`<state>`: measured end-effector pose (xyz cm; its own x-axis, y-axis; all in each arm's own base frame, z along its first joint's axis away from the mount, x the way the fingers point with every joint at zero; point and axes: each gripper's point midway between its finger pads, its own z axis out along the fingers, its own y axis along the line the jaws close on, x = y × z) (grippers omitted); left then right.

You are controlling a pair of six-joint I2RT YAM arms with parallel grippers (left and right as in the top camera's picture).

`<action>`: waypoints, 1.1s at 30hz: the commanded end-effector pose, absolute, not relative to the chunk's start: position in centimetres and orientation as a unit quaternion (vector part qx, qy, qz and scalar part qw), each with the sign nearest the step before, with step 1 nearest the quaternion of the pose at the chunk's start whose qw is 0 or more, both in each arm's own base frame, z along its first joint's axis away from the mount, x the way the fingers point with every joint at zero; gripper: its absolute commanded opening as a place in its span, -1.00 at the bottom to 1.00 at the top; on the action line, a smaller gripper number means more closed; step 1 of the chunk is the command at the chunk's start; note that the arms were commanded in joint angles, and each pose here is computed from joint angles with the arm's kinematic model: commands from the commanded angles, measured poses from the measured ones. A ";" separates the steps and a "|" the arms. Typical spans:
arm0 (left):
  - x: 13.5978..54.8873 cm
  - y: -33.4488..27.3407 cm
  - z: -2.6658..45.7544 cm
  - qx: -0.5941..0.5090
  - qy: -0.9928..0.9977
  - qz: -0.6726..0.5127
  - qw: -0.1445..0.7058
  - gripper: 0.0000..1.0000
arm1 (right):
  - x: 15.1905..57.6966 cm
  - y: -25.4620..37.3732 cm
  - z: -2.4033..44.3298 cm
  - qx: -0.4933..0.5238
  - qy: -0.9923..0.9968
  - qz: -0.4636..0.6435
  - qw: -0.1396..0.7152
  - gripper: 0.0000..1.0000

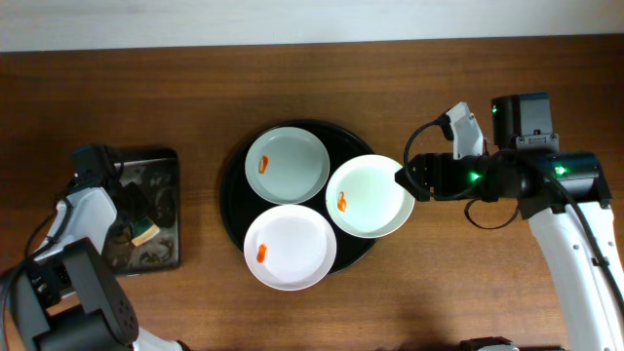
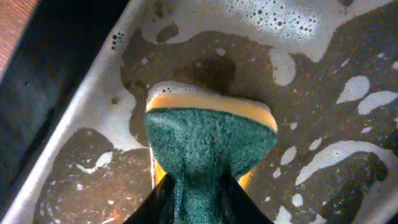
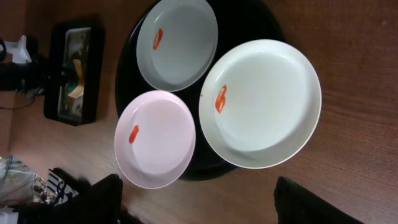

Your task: Clean dirty plates on tray and stack at the side

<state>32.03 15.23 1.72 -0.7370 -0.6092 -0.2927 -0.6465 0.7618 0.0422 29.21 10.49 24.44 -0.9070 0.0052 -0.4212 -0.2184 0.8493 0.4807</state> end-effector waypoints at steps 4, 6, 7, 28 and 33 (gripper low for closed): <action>32.7 13.8 1.1 -0.300 0.946 0.028 0.117 -1.00 | 29.2 10.5 25.1 -0.063 0.936 0.272 0.216 0.58; 33.7 14.2 5.5 -0.296 0.943 0.031 0.151 -1.00 | 29.3 10.6 25.1 -0.063 0.936 0.272 0.216 0.58; 34.6 13.7 7.9 -0.266 0.947 0.016 0.179 -1.00 | 29.3 10.6 25.1 -0.063 0.936 0.272 0.216 0.58; 44.2 -13.9 13.9 0.112 0.933 -0.168 0.296 -1.00 | 42.0 24.6 7.5 -0.057 0.942 0.285 0.170 0.07; 43.8 -15.8 10.1 0.127 0.943 -0.168 0.257 -1.00 | 43.1 22.9 2.6 -0.026 0.961 0.222 0.162 -0.15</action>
<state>43.48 -15.34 10.19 -0.8357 0.1588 -0.5258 0.3257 0.9141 -0.2415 42.59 23.24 3.20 -0.9492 0.0083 -0.3146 -0.1414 0.8819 0.4497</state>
